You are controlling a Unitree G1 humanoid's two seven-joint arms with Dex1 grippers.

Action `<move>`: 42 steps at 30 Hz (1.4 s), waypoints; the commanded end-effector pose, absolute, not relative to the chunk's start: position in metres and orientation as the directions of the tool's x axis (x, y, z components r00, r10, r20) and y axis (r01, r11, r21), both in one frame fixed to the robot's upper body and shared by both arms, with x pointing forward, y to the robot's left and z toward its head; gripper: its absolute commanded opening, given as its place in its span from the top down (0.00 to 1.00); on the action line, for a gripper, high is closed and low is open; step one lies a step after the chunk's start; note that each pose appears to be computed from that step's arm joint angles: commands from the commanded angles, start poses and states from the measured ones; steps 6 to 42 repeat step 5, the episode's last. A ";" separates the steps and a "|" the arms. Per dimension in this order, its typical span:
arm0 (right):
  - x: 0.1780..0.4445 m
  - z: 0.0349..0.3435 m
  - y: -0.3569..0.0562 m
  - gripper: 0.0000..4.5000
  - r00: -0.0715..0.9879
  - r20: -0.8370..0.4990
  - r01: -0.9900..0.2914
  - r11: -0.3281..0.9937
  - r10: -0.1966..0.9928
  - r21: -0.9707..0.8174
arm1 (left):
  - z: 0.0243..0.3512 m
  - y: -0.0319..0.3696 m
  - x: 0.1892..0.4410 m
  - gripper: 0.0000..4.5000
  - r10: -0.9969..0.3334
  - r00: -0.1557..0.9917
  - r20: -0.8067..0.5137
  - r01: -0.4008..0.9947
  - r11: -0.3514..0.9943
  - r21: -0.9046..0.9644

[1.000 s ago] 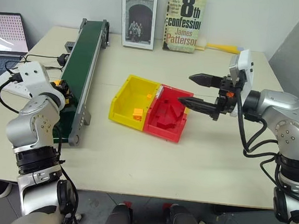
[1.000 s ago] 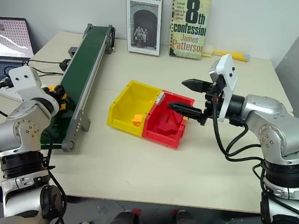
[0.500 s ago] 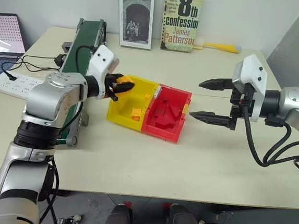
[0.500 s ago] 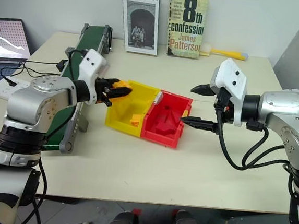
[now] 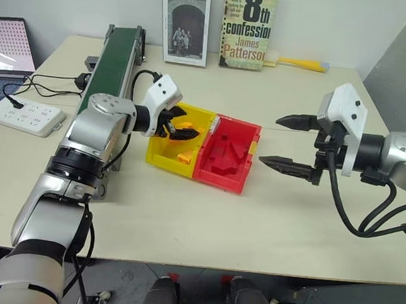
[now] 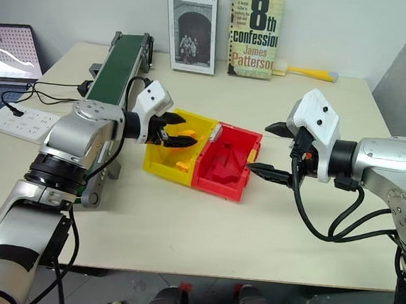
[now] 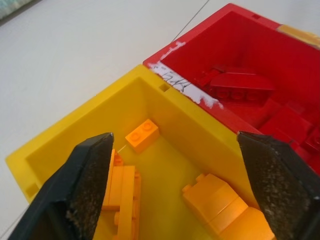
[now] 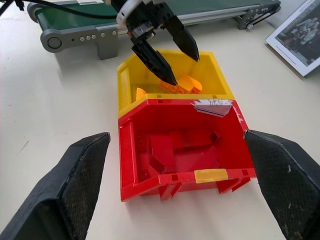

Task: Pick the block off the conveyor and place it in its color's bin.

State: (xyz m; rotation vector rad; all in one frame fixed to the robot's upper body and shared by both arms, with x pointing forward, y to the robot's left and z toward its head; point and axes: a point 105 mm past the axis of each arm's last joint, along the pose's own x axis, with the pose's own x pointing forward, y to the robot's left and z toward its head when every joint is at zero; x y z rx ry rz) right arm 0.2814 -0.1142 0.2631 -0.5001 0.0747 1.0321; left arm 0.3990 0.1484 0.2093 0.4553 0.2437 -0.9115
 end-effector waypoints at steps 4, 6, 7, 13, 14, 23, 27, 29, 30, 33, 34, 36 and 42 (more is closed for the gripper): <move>0.296 0.271 -0.122 0.00 0.537 -0.245 -0.823 0.436 0.807 -0.364 | 0.245 0.184 0.363 0.00 -0.720 0.563 -0.406 0.817 0.408 0.408; 0.297 0.270 -0.122 0.00 0.526 -0.247 -0.830 0.428 0.814 -0.357 | 0.245 0.189 0.359 0.00 -0.718 0.558 -0.417 0.821 0.402 0.406; 0.297 0.270 -0.122 0.00 0.526 -0.247 -0.830 0.428 0.814 -0.357 | 0.245 0.189 0.359 0.00 -0.718 0.558 -0.417 0.821 0.402 0.406; 0.297 0.270 -0.122 0.00 0.526 -0.247 -0.830 0.428 0.814 -0.357 | 0.245 0.189 0.359 0.00 -0.718 0.558 -0.417 0.821 0.402 0.406; 0.297 0.270 -0.122 0.00 0.526 -0.247 -0.830 0.428 0.814 -0.357 | 0.245 0.189 0.359 0.00 -0.718 0.558 -0.417 0.821 0.402 0.406; 0.297 0.270 -0.122 0.00 0.526 -0.247 -0.830 0.428 0.814 -0.357 | 0.245 0.189 0.359 0.00 -0.718 0.558 -0.417 0.821 0.402 0.406; 0.297 0.270 -0.122 0.00 0.526 -0.247 -0.830 0.428 0.814 -0.357 | 0.245 0.189 0.359 0.00 -0.718 0.558 -0.417 0.821 0.402 0.406; 0.297 0.270 -0.122 0.00 0.526 -0.247 -0.830 0.428 0.814 -0.357 | 0.245 0.189 0.359 0.00 -0.718 0.558 -0.417 0.821 0.402 0.406; 0.297 0.270 -0.122 0.00 0.526 -0.247 -0.830 0.428 0.814 -0.357 | 0.245 0.189 0.359 0.00 -0.718 0.558 -0.417 0.821 0.402 0.406; 0.297 0.270 -0.122 0.00 0.526 -0.247 -0.830 0.428 0.814 -0.357 | 0.245 0.189 0.359 0.00 -0.718 0.558 -0.417 0.821 0.402 0.406; 0.297 0.270 -0.122 0.00 0.526 -0.247 -0.830 0.428 0.814 -0.357 | 0.245 0.189 0.359 0.00 -0.718 0.558 -0.417 0.821 0.402 0.406; 0.297 0.270 -0.122 0.00 0.526 -0.247 -0.830 0.428 0.814 -0.357 | 0.245 0.189 0.359 0.00 -0.718 0.558 -0.417 0.821 0.402 0.406; 0.297 0.270 -0.122 0.00 0.526 -0.247 -0.830 0.428 0.814 -0.357 | 0.245 0.189 0.359 0.00 -0.718 0.558 -0.417 0.821 0.402 0.406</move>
